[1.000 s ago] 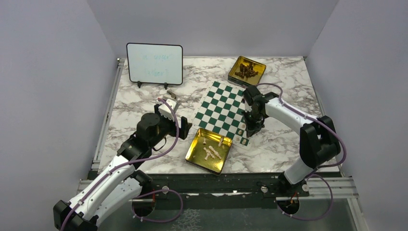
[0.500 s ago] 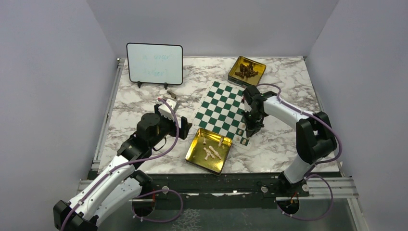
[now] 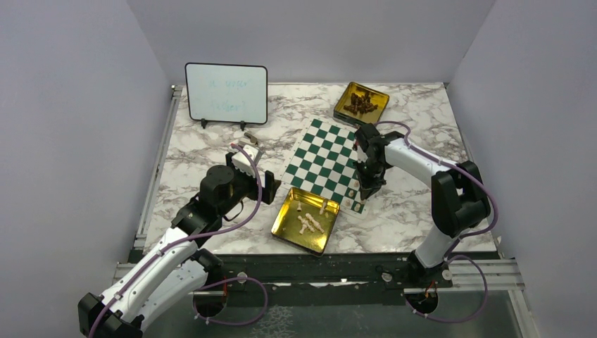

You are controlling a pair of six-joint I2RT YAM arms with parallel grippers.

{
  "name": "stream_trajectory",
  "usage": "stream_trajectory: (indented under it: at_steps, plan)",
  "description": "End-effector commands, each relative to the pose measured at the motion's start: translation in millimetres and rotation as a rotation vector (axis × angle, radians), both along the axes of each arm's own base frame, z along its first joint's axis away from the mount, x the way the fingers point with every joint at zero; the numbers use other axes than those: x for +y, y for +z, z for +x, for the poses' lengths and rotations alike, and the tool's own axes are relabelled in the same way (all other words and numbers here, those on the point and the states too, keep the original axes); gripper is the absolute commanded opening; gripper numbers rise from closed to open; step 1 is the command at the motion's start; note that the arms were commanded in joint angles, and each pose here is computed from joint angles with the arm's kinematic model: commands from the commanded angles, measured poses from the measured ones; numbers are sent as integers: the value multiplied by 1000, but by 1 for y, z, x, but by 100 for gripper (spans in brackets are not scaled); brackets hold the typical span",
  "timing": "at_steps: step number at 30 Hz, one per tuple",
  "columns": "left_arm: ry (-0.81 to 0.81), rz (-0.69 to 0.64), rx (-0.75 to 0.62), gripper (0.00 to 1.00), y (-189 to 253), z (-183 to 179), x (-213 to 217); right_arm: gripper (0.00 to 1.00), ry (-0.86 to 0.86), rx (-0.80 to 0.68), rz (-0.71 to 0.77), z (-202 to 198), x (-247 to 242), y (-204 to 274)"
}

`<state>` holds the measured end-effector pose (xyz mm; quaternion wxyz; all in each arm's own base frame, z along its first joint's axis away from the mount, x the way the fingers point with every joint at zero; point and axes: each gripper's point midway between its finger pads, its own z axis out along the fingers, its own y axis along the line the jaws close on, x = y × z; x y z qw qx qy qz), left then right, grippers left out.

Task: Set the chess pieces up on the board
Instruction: Place the chess piece on the chessboard.

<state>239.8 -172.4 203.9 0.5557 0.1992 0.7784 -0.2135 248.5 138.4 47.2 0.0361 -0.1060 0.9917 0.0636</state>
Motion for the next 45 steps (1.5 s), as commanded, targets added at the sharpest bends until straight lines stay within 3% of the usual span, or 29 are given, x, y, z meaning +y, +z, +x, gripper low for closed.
stream_trajectory:
  at_steps: [1,20,38,45]
  plan:
    - [-3,1,-24,99,2,0,1,9,8,-20,20,12,5,-2]
    - [-13,-3,-18,99,2,0,-1,6,-1,-57,36,19,8,16]
    - [-17,-3,-17,99,1,-2,-1,6,4,-1,6,13,3,-2]
    - [-13,-1,-20,99,1,-2,0,16,-1,4,0,14,2,-4]
